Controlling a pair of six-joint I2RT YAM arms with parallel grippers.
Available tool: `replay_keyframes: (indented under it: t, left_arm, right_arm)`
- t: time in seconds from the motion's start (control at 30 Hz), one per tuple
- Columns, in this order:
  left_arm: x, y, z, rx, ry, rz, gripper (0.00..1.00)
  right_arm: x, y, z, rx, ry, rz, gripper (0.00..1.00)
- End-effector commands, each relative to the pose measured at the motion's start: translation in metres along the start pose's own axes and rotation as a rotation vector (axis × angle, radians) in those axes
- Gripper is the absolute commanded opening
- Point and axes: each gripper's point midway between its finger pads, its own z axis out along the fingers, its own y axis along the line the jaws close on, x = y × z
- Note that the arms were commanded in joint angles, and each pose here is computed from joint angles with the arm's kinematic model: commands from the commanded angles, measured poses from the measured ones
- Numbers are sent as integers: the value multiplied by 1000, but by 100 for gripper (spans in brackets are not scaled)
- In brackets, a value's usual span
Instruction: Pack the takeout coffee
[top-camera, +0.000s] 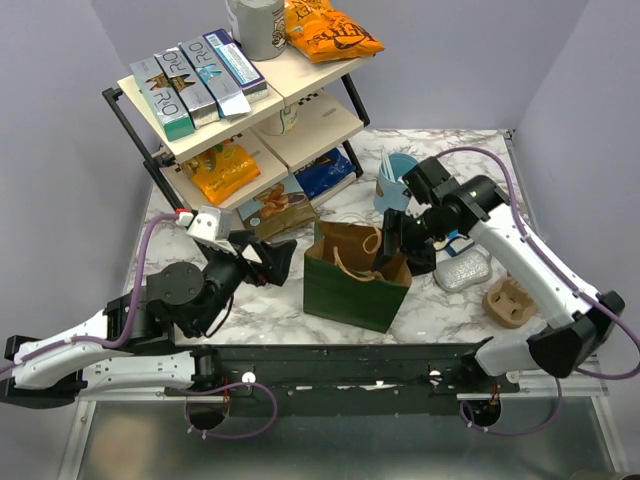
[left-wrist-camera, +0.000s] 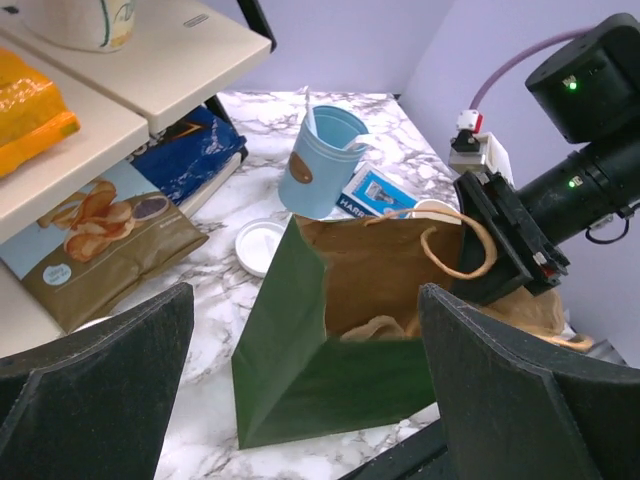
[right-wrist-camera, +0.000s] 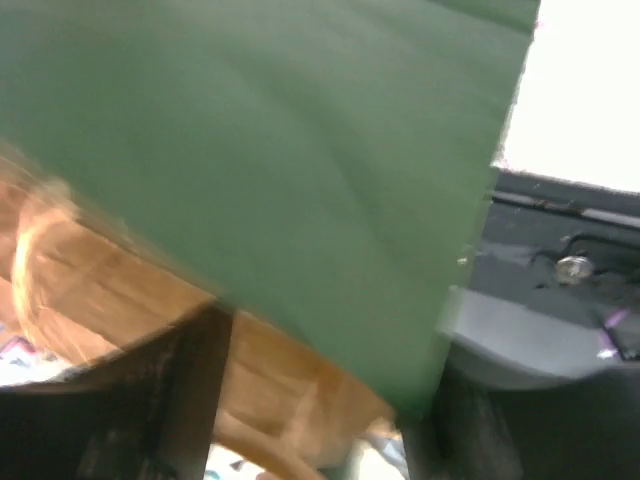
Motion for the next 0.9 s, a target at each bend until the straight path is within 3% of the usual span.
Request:
replay_keyframes:
  t: [0.0, 0.23, 0.33, 0.37, 0.4, 0.47, 0.5, 0.6, 0.7, 0.87]
  left_arm:
    - [11, 11, 3, -70, 3, -31, 99]
    - [31, 19, 7, -126, 39, 0, 99]
    - [34, 21, 7, -131, 44, -6, 99]
    - [35, 22, 6, -132, 45, -3, 99]
    - [36, 23, 5, -132, 45, -6, 99]
    - [35, 25, 3, -135, 46, -19, 99]
    - [36, 26, 3, -137, 49, -24, 99]
    - [40, 32, 0, -154, 55, -32, 99]
    - [48, 35, -1, -159, 77, -26, 99]
    - [53, 34, 4, -187, 87, -7, 99]
  right_arm:
    - [-12, 5, -31, 38, -81, -40, 79]
    - [-34, -3, -98, 68, -395, -255, 82]
    - [-34, 11, -111, -30, -481, -517, 82]
    - [-13, 24, -123, -164, -508, -649, 82]
    - [-20, 45, -133, -244, -611, -799, 82]
    - [8, 60, -130, -400, -611, -1021, 82]
    - [6, 68, -135, -415, -684, -1165, 83]
    - [19, 71, -115, -444, -649, -1376, 86]
    - [20, 71, -91, -413, -558, -1478, 86]
    - [-16, 61, -57, -215, -524, -1480, 85]
